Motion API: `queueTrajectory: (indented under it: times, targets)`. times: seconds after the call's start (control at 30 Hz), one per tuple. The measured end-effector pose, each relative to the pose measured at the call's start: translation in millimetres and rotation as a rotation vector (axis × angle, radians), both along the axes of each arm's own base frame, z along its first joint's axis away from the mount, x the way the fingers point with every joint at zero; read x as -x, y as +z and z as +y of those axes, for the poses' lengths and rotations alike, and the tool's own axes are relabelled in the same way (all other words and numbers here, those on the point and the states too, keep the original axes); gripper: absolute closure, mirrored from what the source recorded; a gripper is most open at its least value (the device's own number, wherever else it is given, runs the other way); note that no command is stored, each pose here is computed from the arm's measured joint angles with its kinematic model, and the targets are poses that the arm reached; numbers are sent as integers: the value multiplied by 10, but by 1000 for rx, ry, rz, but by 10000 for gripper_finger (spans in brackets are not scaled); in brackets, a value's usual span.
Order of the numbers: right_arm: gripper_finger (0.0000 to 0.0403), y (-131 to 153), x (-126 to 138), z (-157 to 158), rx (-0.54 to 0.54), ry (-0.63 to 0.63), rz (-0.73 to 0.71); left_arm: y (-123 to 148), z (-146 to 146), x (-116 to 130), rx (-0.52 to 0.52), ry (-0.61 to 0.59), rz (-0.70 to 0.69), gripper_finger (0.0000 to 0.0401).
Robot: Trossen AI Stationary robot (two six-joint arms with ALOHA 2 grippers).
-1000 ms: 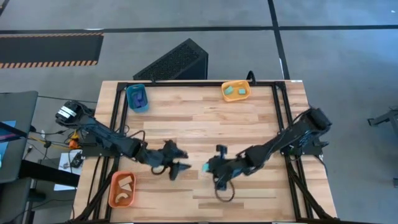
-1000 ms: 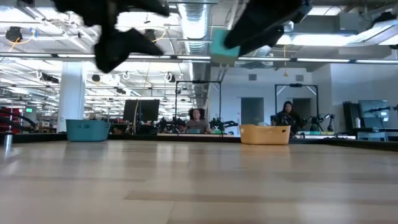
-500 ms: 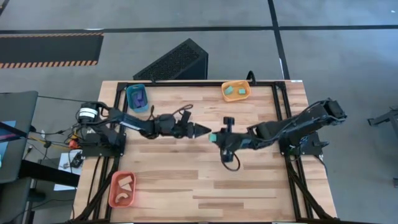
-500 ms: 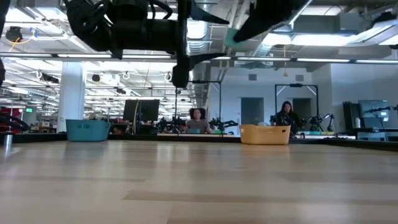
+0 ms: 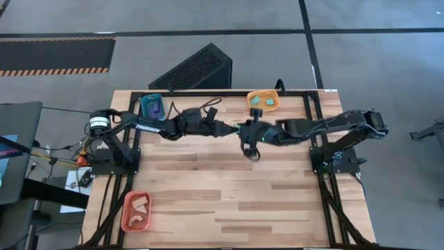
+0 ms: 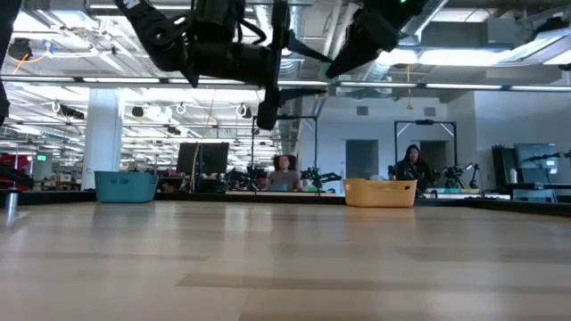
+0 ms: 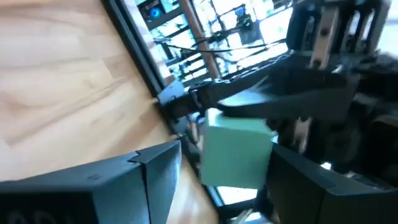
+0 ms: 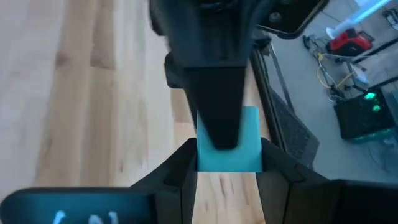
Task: Sort & place blocks by color
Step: Put the light blue block into the yellow bin
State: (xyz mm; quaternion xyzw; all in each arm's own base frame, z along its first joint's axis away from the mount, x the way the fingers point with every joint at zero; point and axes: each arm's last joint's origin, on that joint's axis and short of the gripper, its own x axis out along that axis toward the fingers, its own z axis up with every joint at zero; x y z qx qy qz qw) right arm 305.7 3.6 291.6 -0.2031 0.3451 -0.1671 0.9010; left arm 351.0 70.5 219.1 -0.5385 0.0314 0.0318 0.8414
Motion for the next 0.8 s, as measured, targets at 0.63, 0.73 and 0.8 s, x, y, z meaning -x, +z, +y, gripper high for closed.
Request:
queueTrajectory:
  times: [0.63,0.73,0.8]
  targets:
    - [269,155,6,-917,22,-59,-93,321,1404,-171,-169,-168,-89,314]
    - [269,166,37,-992,-5,-102,-95,348,1533,-232,-185,-185,-103,330]
    - [269,163,50,-1009,-10,-115,-89,359,1585,-255,-200,-204,-112,346]
